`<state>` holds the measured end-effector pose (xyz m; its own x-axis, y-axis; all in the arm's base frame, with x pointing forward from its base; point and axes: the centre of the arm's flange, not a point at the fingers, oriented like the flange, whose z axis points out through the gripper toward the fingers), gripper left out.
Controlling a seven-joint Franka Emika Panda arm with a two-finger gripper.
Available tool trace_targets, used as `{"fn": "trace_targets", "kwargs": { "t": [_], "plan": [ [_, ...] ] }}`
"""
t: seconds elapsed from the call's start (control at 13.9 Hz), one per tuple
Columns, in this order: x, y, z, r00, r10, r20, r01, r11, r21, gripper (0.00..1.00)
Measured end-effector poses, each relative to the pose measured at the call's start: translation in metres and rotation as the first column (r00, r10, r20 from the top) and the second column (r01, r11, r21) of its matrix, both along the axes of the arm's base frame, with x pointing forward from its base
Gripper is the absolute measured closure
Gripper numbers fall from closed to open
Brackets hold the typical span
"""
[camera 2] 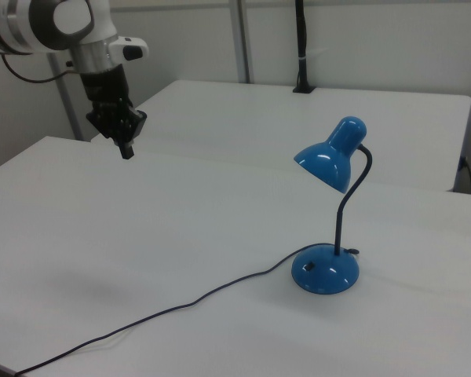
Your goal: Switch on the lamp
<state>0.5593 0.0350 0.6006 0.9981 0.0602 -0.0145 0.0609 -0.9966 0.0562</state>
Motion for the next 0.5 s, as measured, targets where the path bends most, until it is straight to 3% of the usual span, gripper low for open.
{"fn": "trace_targets", "kwargs": {
  "t": [0.5],
  "plan": [
    [0.004, -0.091, 0.002, 0.986, -0.158, 0.043, 0.158, 0.987, 0.003, 0.99]
  ]
}}
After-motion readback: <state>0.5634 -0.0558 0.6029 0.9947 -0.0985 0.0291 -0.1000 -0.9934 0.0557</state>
